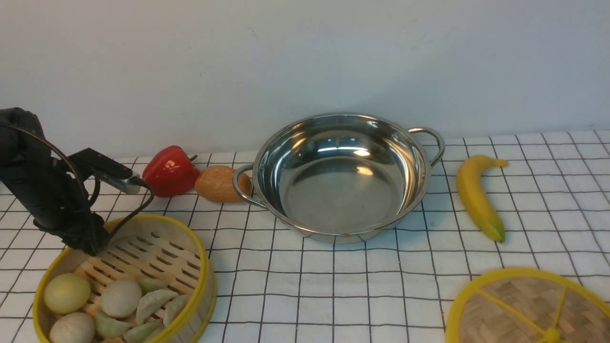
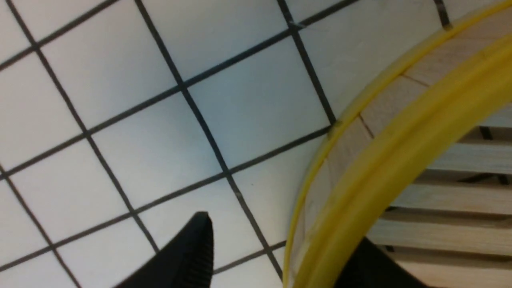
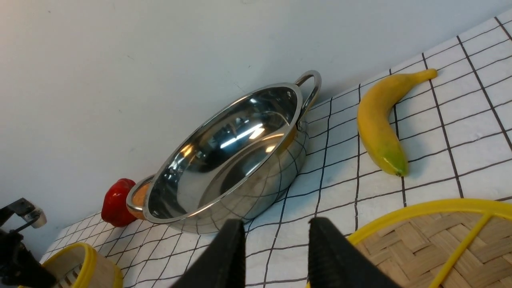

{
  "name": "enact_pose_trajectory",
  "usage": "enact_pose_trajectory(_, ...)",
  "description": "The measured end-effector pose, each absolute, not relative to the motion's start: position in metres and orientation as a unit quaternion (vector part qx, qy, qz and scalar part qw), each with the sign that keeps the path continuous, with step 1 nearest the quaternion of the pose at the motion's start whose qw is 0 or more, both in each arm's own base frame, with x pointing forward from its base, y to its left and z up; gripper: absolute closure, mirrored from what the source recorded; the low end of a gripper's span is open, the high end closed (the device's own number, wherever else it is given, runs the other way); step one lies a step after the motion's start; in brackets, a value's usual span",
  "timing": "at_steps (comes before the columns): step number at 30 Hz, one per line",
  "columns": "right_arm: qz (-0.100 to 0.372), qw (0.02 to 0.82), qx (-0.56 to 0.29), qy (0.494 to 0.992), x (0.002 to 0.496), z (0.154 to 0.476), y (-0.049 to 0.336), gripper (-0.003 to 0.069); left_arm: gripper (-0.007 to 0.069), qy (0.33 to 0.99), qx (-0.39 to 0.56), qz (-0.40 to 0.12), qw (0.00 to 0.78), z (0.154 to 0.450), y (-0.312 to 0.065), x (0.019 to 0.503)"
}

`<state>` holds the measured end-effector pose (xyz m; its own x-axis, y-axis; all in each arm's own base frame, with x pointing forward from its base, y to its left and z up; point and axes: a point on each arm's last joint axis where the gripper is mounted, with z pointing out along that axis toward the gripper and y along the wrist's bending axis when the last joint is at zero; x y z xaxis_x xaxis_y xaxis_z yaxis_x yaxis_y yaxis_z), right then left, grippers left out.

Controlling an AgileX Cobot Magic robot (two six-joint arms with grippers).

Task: Place the steamer in the pot on the white tablecloth, and put the lid on the steamer.
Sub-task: 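Grasp the rim of the steamer basket holding the buns with the left gripper, then place the bamboo steamer basket with dumplings into the steel pot with the left gripper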

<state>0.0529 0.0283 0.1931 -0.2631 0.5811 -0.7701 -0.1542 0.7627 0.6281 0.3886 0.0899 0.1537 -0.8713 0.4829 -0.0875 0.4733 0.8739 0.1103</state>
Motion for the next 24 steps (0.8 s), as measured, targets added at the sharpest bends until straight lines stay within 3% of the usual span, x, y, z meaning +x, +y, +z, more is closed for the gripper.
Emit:
enact_pose_trajectory(4,0.313,0.589,0.146,0.731,0.053,0.193,0.028,0.0416,0.0351,0.965,0.252,0.042,0.056,0.153,0.089,0.39)
enact_pose_trajectory(6,0.312,0.59,0.146,0.731,0.053,0.193,0.028,0.0416,0.0519,0.964,0.26,0.038,0.052,0.153,0.087,0.389)
enact_pose_trajectory(8,0.312,0.59,0.146,0.731,0.053,0.193,0.028,0.0416,0.0588,0.958,0.283,0.036,0.041,0.154,0.087,0.388)
enact_pose_trajectory(16,0.315,0.585,0.142,0.733,0.053,0.193,0.029,0.0416,0.0596,0.963,0.269,0.002,0.016,0.186,0.085,0.394)
enact_pose_trajectory(19,0.317,0.582,0.138,0.736,0.052,0.192,0.03,0.0416,0.0596,0.966,0.25,-0.033,0.058,0.21,0.078,0.407)
enact_pose_trajectory(24,0.318,0.58,0.135,0.738,0.052,0.192,0.031,0.0416,0.0596,0.965,0.225,-0.042,0.127,0.243,0.07,0.425)
